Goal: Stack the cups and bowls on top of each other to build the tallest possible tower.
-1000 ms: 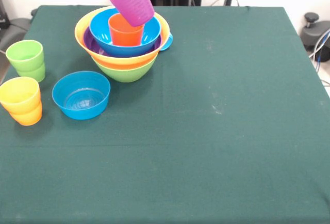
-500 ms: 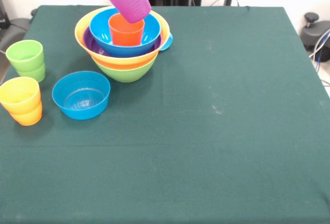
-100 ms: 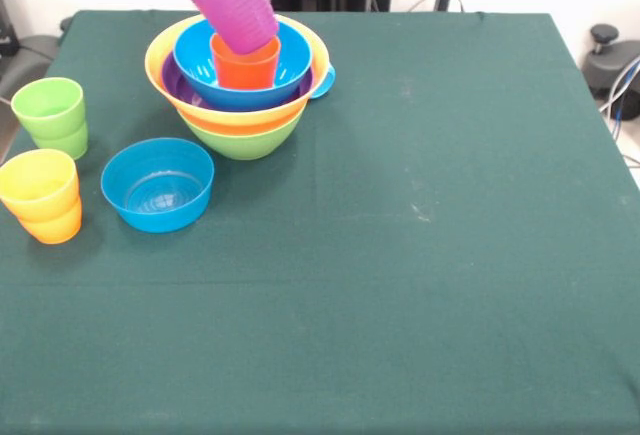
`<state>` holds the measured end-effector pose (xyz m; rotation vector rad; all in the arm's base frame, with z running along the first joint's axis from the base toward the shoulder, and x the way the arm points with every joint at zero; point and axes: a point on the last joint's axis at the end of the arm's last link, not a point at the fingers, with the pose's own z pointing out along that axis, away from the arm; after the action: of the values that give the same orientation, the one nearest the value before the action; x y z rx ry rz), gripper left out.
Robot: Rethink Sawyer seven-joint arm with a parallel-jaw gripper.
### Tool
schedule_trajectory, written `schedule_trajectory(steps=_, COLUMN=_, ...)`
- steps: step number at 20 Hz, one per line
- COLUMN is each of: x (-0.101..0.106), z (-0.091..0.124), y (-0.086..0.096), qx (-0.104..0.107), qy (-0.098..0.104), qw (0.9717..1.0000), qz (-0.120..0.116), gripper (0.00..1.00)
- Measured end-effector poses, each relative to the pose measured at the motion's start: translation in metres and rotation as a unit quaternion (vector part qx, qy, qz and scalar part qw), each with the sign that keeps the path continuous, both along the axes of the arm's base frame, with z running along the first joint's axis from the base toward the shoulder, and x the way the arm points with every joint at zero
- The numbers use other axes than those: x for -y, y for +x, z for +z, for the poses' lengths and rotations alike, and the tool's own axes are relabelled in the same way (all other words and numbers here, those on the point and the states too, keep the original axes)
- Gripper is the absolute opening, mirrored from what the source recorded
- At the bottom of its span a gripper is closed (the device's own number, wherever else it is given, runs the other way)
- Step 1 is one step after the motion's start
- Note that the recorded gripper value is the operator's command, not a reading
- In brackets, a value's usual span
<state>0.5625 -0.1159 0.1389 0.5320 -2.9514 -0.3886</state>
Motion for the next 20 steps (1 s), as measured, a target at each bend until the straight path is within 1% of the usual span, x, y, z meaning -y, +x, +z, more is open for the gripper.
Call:
schedule_trajectory(steps=3, x=0.0032, z=-0.0051, y=-0.0007, qx=0.003, qy=-0.008, qw=1.0, qz=0.005, gripper=0.0)
schedule_trajectory(steps=7, x=0.0046, z=-0.0092, y=-0.0008, qx=0.006, qy=-0.012, qw=0.9999, qz=0.01, gripper=0.0)
schedule_trajectory(steps=20, x=0.0043, z=-0.0109, y=-0.0011, qx=0.007, qy=-0.015, qw=0.9998, qz=0.013, gripper=0.0)
